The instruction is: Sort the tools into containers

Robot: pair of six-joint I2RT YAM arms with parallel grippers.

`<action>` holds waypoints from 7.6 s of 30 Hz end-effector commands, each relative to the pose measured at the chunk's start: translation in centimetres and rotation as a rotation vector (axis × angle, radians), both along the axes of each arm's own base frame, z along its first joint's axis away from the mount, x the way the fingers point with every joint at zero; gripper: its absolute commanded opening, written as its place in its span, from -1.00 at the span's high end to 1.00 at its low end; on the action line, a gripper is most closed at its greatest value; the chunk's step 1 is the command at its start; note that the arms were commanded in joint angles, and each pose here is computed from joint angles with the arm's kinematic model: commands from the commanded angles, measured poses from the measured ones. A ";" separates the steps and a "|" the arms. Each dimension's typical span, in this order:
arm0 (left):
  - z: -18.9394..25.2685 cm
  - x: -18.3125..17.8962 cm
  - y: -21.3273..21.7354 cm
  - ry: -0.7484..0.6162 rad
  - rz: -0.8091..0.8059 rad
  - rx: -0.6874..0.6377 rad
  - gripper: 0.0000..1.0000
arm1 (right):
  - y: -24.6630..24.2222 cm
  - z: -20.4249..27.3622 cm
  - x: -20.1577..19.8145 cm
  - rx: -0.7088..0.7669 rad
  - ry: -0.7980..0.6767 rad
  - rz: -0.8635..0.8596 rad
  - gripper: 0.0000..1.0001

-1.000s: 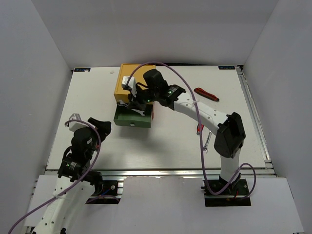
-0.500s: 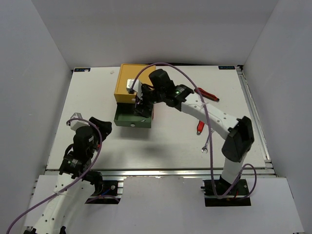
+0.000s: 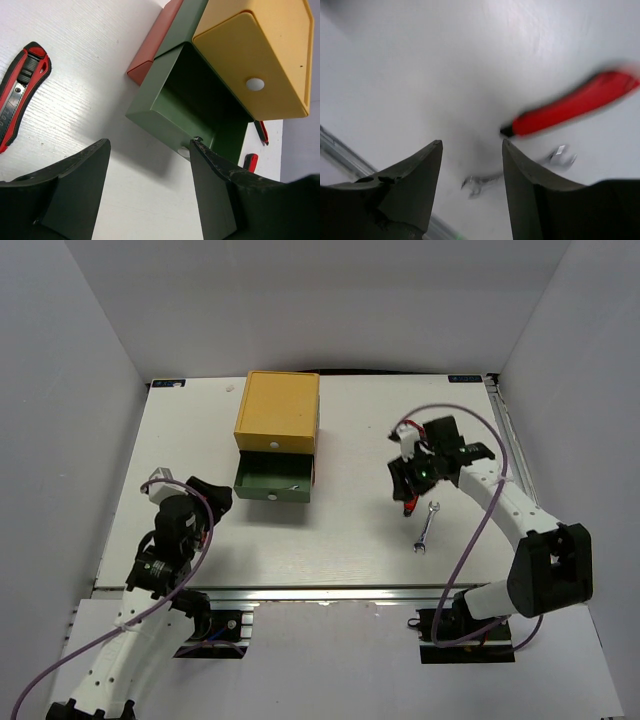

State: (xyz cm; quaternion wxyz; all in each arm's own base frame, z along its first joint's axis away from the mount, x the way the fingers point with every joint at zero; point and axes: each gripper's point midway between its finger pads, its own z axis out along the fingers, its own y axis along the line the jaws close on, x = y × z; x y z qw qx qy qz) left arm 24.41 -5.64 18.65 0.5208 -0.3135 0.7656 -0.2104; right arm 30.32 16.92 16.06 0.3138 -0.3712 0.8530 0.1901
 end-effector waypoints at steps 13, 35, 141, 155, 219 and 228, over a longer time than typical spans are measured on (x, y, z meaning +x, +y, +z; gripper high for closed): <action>-1.1 0.7 -0.8 0.002 -0.030 -0.011 -0.49 | -9.7 -10.0 -5.6 -0.149 0.425 -0.666 -0.29; -0.6 0.4 -0.4 0.010 0.000 -0.024 -0.48 | -12.1 -15.4 -5.5 -0.201 0.481 -0.882 -0.09; -5.7 0.4 -6.6 0.060 -0.215 -0.321 0.66 | 27.6 13.4 -6.2 0.228 -0.522 1.007 0.05; -6.0 0.4 -3.2 0.102 -0.078 -0.152 1.00 | 26.5 2.9 -14.2 0.005 -0.332 1.130 1.00; -6.5 6.0 -10.4 -0.046 -0.314 -0.450 -0.10 | 14.5 17.8 -7.3 0.567 -0.496 0.836 -0.52; -8.8 10.1 -12.9 0.007 -0.368 -0.479 -0.16 | 10.5 16.8 -4.8 0.569 -0.470 0.691 -0.50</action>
